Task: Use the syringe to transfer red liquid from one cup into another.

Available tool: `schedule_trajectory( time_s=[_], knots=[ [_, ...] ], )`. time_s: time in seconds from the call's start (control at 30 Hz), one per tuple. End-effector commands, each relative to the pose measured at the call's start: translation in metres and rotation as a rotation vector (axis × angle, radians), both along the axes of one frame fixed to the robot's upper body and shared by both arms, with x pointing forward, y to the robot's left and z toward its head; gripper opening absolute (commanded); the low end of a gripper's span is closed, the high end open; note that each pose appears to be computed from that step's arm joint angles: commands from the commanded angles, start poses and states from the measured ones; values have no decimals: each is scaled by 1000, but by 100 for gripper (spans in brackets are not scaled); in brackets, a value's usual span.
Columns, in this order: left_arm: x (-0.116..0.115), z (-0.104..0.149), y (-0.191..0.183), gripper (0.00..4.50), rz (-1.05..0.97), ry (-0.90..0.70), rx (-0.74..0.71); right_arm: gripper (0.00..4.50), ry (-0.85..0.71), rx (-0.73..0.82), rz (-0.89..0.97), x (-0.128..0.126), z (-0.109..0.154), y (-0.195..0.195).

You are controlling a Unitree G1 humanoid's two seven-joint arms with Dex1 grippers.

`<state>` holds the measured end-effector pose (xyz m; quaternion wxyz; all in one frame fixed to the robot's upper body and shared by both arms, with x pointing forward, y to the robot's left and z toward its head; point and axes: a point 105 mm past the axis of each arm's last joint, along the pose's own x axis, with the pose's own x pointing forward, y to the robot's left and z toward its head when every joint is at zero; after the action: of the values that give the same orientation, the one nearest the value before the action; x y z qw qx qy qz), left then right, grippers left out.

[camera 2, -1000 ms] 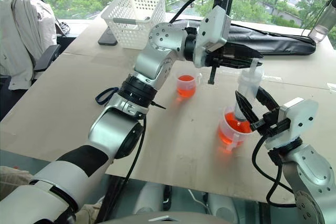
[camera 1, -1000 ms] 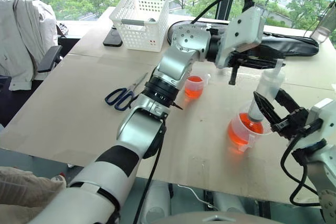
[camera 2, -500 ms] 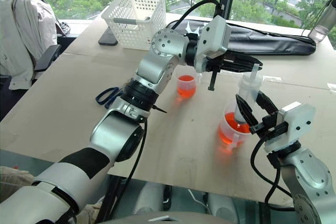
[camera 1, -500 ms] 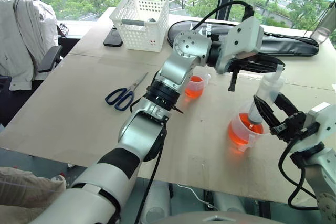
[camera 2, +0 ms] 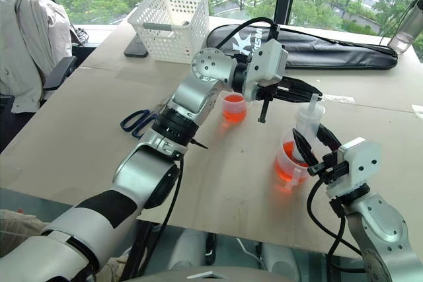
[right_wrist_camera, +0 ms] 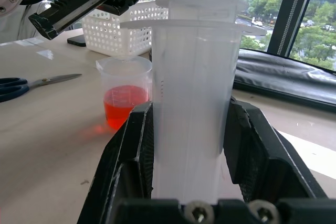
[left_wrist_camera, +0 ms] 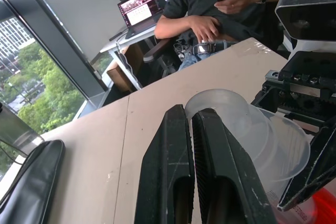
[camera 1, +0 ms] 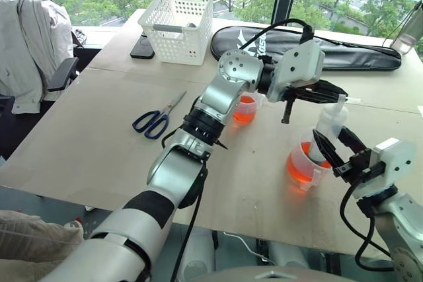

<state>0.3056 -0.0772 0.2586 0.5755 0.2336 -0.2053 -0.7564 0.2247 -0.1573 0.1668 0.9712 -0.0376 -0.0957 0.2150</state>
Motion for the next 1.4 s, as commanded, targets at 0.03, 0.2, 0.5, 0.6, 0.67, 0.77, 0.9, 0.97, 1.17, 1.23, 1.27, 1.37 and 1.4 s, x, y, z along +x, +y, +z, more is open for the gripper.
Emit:
schedule_trajectory(
  time_s=[0.03, 0.2, 0.5, 0.6, 0.67, 0.77, 0.9, 0.97, 1.17, 1.23, 1.27, 1.37, 1.4],
  knots=[
    [-6, 29, -4, 0, -4, -72, -85, 144, 27, 5, 49, -5, -6, 12],
    [4, 44, -4, 0, 40, -84, -121, 144, 50, 14, 55, -8, -12, 15],
    [17, 62, -1, 0, 85, -113, -150, 144, 64, 16, 57, -9, -17, 17],
    [17, 62, -1, 0, 84, -116, -150, 144, 66, 16, 56, -9, -18, 16],
    [16, 60, -1, 0, 77, -114, -148, 144, 64, 19, 54, -9, -18, 16],
    [15, 58, -1, 0, 72, -113, -145, 144, 61, 19, 53, -9, -17, 16],
    [15, 57, 0, 0, 61, -85, -148, 144, 30, 40, 50, -8, -8, 16],
    [13, 54, 2, 0, 36, -28, -140, 144, -21, 85, 40, -6, 6, 15],
    [18, 42, 19, 178, 49, 217, -106, 144, -159, 193, 49, -3, 50, 13],
    [19, 40, 28, 282, 54, 312, -90, 144, -168, 198, 52, -3, 55, 14],
    [18, 38, 35, 319, 54, 365, -73, 144, -167, 194, 53, -3, 55, 14],
    [11, 32, 54, 327, 40, 522, -24, 144, -167, 184, 57, -3, 57, 15],
    [5, 28, 60, 327, 23, 568, 5, 144, -167, 180, 59, -3, 57, 15]
  ],
)
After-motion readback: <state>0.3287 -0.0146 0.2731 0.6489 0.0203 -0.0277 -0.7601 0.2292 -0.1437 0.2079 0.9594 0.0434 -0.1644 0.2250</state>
